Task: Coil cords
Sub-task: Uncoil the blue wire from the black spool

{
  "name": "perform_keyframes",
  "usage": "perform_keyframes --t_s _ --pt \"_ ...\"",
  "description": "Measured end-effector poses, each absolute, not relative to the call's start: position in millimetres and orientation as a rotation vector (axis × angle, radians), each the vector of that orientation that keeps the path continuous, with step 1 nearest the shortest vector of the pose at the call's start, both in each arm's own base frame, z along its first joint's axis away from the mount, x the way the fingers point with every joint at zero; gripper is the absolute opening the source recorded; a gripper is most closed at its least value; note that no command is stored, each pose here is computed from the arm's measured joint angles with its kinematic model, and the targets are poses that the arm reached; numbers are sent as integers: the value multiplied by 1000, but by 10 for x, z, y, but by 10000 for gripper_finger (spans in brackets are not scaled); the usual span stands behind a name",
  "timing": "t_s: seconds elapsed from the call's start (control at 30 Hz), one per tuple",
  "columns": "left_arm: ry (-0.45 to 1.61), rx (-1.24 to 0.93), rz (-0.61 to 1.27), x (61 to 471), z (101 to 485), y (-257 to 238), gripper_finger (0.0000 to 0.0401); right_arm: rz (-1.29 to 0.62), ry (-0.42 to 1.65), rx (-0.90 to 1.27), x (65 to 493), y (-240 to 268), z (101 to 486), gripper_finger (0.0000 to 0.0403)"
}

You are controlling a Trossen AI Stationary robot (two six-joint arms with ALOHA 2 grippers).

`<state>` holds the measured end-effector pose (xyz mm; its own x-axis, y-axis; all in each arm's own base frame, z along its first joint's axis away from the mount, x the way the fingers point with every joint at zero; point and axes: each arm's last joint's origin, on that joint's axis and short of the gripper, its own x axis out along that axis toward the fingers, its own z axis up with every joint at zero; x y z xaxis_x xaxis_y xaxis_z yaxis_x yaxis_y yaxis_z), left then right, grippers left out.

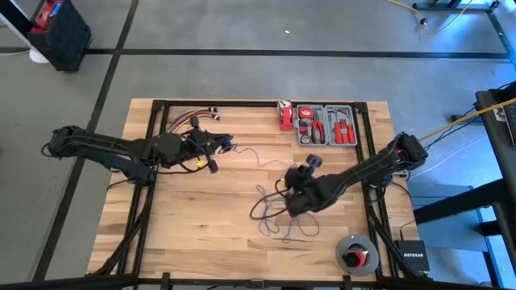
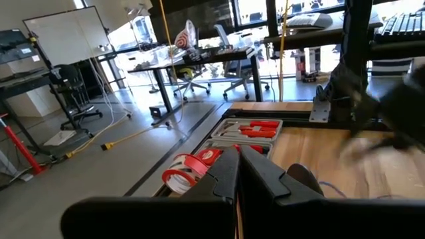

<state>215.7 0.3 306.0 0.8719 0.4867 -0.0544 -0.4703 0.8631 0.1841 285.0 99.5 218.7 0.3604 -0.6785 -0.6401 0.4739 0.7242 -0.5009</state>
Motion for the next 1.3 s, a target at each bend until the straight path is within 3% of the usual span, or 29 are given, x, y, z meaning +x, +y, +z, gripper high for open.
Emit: perform_keyframes --t_s 0.17,0.3,0.47,0.63,0.87,1.3 --pt "100 168 503 2157 3061 3 5 -354 1031 -95 3045 1105 2124 138" --pt "96 166 503 2158 3064 3 5 -175 1040 -98 3152 1187 2417 173" --pt "96 167 503 2158 3065 3 5 -170 922 -209 3268 1210 2926 183" --pt "96 170 503 2158 3065 3 5 -282 701 -371 3396 1207 3283 182" --pt "92 221 375 2172 3069 -47 5 -261 618 -473 3657 983 3298 182" --pt "70 324 279 2166 3095 -218 5 -93 498 -304 3967 404 3314 182"
